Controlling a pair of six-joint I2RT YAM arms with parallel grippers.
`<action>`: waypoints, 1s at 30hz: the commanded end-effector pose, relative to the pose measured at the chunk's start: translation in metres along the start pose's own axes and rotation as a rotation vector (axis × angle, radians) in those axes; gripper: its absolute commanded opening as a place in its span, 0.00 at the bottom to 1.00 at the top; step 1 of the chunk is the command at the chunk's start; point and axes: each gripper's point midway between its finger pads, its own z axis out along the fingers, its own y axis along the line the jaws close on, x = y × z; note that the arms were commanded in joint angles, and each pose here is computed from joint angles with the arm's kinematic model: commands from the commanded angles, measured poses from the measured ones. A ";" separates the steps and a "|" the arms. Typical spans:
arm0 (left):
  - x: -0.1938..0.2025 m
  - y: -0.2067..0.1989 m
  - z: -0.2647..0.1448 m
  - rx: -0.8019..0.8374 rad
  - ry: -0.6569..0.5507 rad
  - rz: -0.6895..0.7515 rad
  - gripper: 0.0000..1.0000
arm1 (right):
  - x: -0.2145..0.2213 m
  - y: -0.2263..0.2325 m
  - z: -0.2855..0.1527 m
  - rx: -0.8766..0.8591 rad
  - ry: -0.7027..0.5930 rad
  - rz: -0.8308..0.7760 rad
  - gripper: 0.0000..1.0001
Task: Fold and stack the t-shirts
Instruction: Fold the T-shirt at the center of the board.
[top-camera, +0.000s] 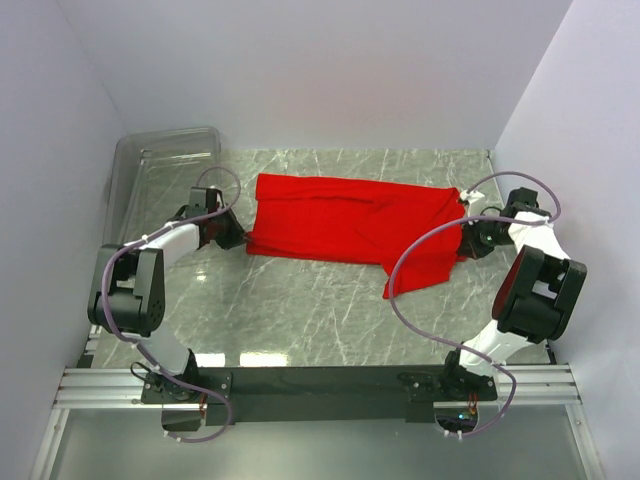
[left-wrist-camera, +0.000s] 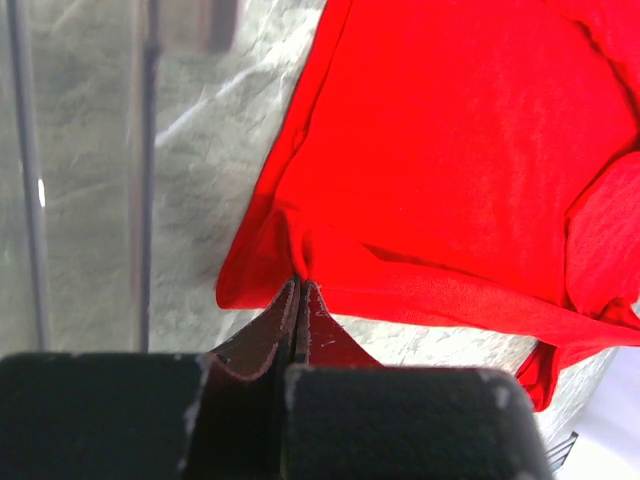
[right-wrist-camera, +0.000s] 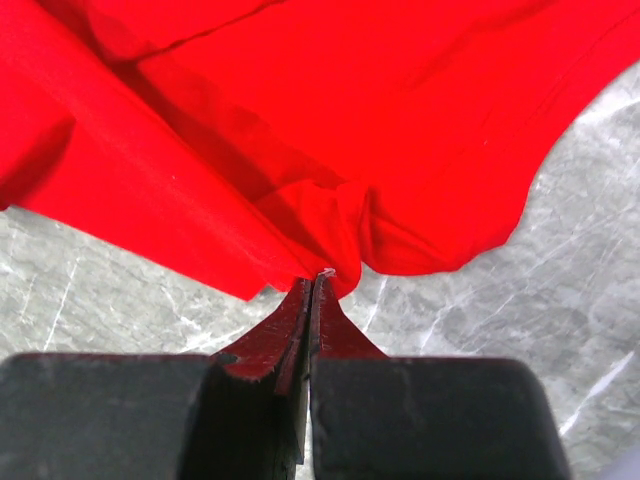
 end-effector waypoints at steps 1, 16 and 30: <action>-0.019 -0.018 0.000 0.059 -0.036 0.034 0.01 | -0.019 -0.009 -0.004 0.010 -0.053 -0.006 0.00; -0.027 -0.029 0.000 0.080 -0.023 0.055 0.01 | -0.022 0.011 -0.014 -0.090 -0.044 -0.059 0.00; 0.039 0.008 -0.046 0.048 0.056 0.054 0.01 | 0.066 0.057 -0.031 -0.130 0.216 -0.273 0.00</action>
